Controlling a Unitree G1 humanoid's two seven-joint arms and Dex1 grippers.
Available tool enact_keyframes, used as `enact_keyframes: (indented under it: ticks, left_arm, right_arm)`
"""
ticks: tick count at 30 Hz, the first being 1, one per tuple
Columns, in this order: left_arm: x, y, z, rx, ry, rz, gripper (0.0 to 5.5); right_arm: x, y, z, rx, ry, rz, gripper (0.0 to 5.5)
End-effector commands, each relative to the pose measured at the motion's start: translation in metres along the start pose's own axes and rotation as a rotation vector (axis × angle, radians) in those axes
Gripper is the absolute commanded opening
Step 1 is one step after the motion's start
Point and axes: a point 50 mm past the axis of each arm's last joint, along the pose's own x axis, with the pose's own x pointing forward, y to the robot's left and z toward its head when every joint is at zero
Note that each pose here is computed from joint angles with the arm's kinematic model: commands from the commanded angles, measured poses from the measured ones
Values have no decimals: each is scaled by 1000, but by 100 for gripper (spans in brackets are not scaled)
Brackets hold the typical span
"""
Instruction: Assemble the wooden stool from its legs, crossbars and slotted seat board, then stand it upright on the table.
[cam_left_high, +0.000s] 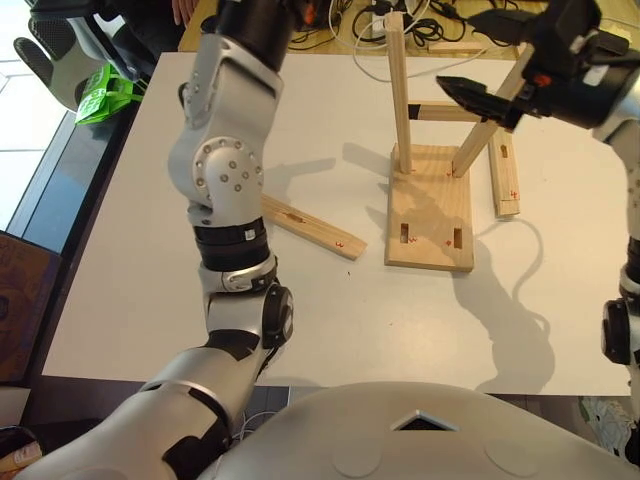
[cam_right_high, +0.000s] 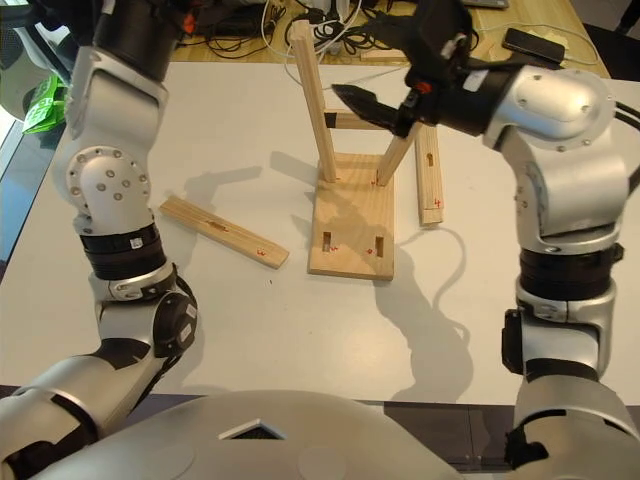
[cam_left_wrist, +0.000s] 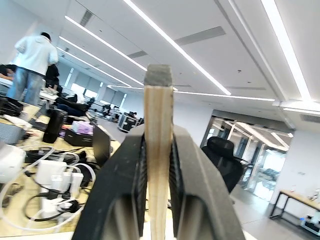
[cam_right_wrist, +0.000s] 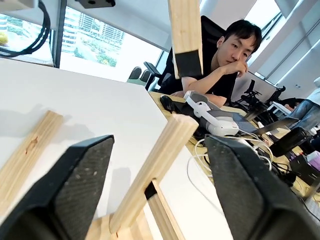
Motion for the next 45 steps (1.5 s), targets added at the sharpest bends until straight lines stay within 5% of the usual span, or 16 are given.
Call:
enact_keyframes:
  ticks: [1, 5, 11, 17, 27, 37, 45]
  left_arm:
    - [-17, 21, 0, 127, 142, 70, 40]
    - [-41, 27, -13, 147, 328, 141, 40]
    - [-54, 9, -14, 18, 378, 125, 40]
    - [-84, 32, 2, 367, 622, 234, 40]
    - [-143, 53, -5, 349, 939, 569, 40]
    - [-162, 62, -51, 273, 1024, 725, 40]
    - [-150, 86, -65, 195, 820, 920, 40]
  right_arm:
    - [-46, 12, -39, 98, 276, 88, 251]
    - [-67, 34, -77, 180, 474, 123, 184]
    - [-71, 60, -93, 139, 610, 221, 85]
    - [-73, 84, -90, 176, 632, 271, 0]
    - [-55, 107, -97, 205, 560, 175, 0]
    - [-41, 94, -87, 147, 478, 101, 0]
    - [-34, 93, -81, 130, 441, 122, 0]
